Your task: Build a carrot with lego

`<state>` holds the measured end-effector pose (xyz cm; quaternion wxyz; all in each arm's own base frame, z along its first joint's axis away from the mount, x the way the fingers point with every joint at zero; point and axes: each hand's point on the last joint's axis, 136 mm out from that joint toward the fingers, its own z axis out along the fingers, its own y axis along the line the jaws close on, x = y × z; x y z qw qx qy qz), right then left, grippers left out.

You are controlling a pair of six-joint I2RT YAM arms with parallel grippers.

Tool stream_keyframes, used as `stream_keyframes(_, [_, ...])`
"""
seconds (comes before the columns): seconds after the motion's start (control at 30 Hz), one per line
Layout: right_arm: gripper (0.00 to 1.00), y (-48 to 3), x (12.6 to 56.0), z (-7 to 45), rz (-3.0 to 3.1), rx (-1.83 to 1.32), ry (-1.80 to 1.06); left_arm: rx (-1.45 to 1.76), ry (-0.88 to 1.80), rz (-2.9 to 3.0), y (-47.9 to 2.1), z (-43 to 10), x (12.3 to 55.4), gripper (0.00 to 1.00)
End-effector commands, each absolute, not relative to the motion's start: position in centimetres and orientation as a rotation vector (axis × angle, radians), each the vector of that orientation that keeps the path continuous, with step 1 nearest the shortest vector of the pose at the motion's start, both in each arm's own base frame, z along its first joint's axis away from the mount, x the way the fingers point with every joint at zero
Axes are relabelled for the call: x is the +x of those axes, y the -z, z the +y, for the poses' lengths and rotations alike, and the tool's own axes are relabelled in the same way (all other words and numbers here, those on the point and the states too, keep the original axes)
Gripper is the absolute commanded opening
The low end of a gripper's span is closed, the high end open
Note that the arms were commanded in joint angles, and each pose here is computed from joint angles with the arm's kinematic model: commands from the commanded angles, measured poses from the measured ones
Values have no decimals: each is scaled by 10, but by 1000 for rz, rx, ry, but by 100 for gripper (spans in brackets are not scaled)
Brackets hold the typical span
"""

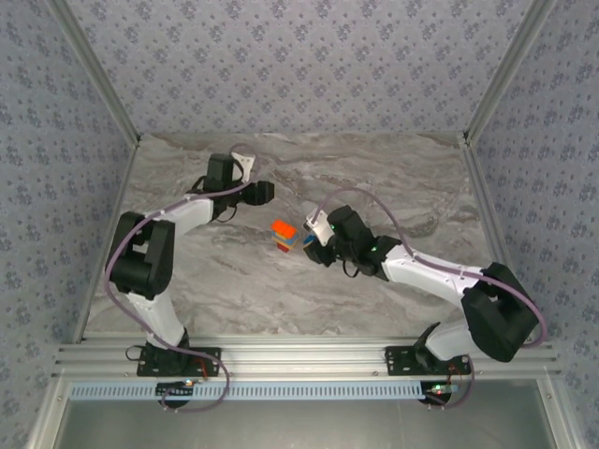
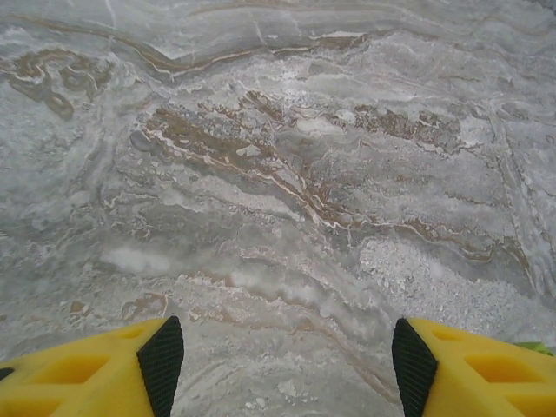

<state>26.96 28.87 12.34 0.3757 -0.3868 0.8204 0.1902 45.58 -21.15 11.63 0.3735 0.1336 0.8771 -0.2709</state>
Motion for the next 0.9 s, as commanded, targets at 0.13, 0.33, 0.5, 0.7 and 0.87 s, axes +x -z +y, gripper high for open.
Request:
stream_keyframes(0.13, [22, -113, 245, 322, 2100, -1068, -612, 372, 728, 2251, -117, -220, 467, 68])
stream_keyframes(0.33, [22, -107, 240, 340, 2100, -1112, -670, 376, 696, 2256, -120, -214, 465, 68])
stream_keyframes(0.5, [22, -104, 244, 350, 2084, -1116, -669, 352, 699, 2249, -124, -206, 468, 68])
stream_keyframes(0.7, [22, -109, 257, 356, 2063, -1081, -644, 318, 712, 2235, -129, -195, 469, 68])
stream_keyframes(0.87, [22, -104, 266, 357, 2077, -1061, -610, 314, 708, 2239, -127, -192, 466, 68])
